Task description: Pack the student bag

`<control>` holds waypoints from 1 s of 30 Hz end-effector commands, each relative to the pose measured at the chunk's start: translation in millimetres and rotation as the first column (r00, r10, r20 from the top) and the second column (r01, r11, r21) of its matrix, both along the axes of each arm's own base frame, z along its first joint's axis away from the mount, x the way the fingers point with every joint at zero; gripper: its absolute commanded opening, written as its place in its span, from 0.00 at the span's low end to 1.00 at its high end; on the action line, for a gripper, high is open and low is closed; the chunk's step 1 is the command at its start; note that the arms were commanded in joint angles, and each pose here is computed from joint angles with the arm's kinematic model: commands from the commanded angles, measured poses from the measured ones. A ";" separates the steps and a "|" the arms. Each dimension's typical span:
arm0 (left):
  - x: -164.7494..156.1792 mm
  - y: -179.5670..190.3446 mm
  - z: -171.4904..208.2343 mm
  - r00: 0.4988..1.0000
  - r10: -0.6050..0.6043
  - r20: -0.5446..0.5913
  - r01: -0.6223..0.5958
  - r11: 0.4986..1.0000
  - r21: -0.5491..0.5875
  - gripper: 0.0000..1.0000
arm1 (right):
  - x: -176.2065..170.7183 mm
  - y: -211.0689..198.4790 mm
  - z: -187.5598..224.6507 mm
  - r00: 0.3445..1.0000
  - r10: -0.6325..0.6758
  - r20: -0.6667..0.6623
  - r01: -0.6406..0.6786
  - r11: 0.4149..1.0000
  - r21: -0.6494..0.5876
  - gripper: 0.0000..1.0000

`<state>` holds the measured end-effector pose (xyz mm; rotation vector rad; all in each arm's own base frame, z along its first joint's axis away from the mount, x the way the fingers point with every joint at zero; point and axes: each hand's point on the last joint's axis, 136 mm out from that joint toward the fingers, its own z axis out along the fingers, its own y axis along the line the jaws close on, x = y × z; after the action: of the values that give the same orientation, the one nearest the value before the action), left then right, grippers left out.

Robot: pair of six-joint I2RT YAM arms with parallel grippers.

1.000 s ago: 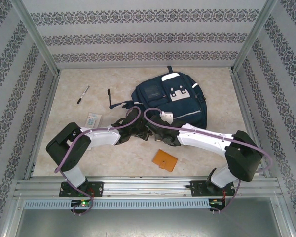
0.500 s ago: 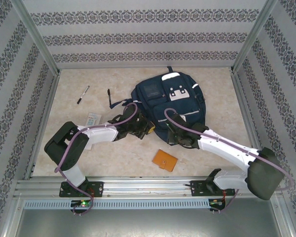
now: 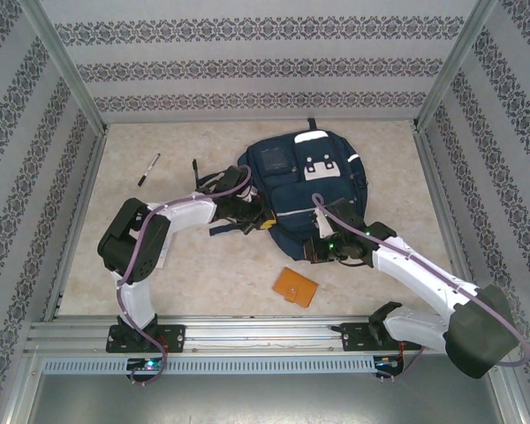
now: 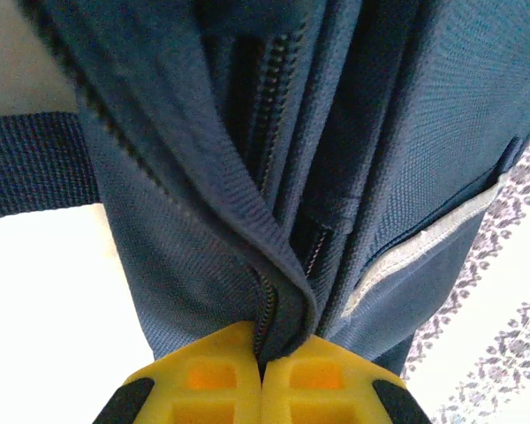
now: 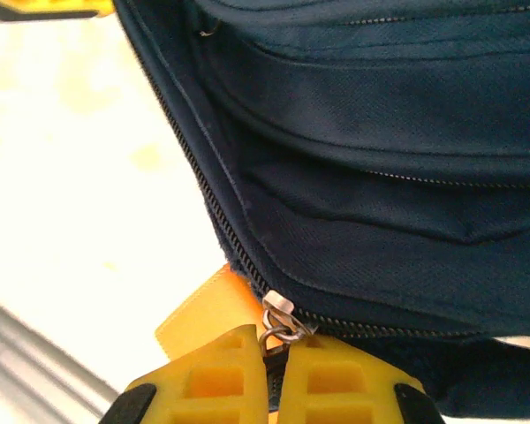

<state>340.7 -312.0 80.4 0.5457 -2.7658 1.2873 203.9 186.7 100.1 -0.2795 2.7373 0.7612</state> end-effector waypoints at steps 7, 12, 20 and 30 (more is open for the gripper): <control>70.6 65.9 4.4 0.994 -0.059 0.095 0.047 0.991 0.123 0.01 | -23.5 57.1 22.8 0.962 0.256 -0.090 -0.209 0.911 0.356 0.00; 77.0 61.1 20.7 0.984 -0.117 0.136 0.103 0.989 0.105 0.20 | -4.5 72.9 26.5 0.971 0.213 -0.110 -0.154 0.905 0.396 0.00; 25.5 91.2 38.6 0.991 -0.003 0.134 -0.017 0.989 0.146 0.36 | 4.0 80.0 20.7 0.975 0.195 -0.106 -0.144 0.918 0.369 0.00; -38.5 57.3 31.4 0.984 0.105 0.141 -0.122 0.985 0.120 0.47 | 1.0 95.2 11.1 0.968 0.229 -0.104 -0.180 0.919 0.352 0.00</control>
<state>289.4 -242.7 111.8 0.5136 -2.9582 1.1494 202.2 270.3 98.7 -0.4062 2.7186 1.3003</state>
